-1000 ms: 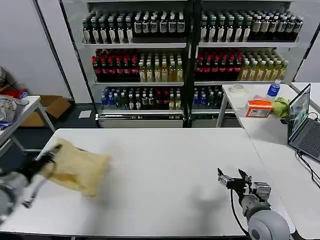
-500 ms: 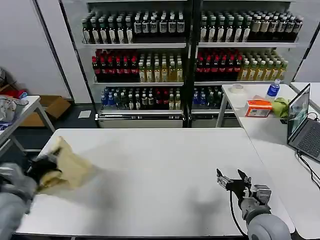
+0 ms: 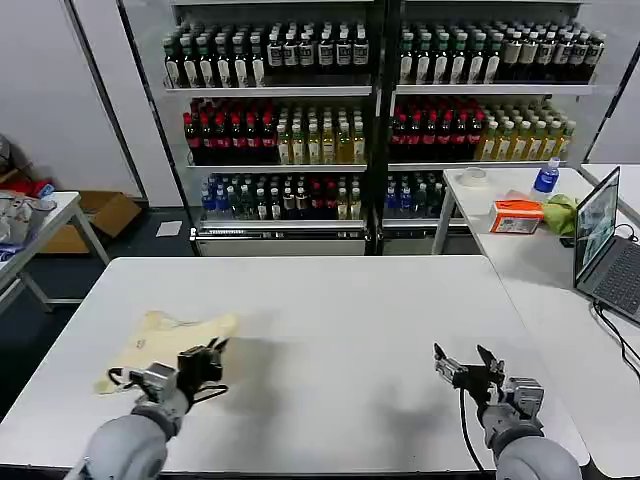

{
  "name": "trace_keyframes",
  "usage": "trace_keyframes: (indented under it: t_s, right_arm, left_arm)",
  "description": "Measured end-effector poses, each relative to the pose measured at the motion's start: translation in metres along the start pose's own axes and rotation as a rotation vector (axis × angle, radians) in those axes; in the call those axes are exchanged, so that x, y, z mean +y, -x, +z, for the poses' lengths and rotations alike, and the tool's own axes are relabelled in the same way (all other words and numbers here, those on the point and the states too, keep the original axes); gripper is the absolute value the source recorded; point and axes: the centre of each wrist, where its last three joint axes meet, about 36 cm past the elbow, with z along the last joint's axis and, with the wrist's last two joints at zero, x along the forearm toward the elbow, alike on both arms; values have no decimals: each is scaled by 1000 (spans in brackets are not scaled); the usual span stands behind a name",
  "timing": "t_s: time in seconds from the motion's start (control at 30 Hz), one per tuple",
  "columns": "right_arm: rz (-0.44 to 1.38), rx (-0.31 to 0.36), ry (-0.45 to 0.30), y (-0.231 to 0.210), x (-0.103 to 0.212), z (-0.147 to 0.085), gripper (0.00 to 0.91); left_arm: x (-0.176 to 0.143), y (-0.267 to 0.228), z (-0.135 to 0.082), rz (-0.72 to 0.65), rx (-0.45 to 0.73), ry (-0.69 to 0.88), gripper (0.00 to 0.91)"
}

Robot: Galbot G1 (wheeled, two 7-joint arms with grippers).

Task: Fold and organize the clothes.

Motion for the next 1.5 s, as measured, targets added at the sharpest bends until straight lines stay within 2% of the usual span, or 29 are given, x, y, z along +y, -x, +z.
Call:
trace_keyframes:
  t_s: [0.57,0.6,0.63,0.67,0.9,1.17,1.33,1.5]
  right_arm:
    - [14,-27,-26,3,-7,-7,907]
    - [15,-28,-27,3,-7,-7,907]
    - [16,-28,-28,4,-8,-8,907]
    - [16,-28,-30,4,-8,-8,907]
    - [22,-47,-46,7,-12,-11,907]
    - [6,-93,-78,11,-11,-10,907]
    - [-14,-123,-98,15,-7,-9,907]
    - [-35,-162,-121,21,2,-6,907]
  left_arm:
    - [-73,64,-39,189,11,-292,20]
    - [-77,68,-41,200,12,-304,60]
    - [-82,73,-44,212,13,-315,464]
    - [-86,78,-46,224,15,-324,907]
    - [-111,99,-57,283,3,-355,907]
    - [-120,93,-61,336,-71,-409,907]
    - [-112,78,-59,338,-120,-442,907]
    - [-88,59,-49,250,-193,-432,907]
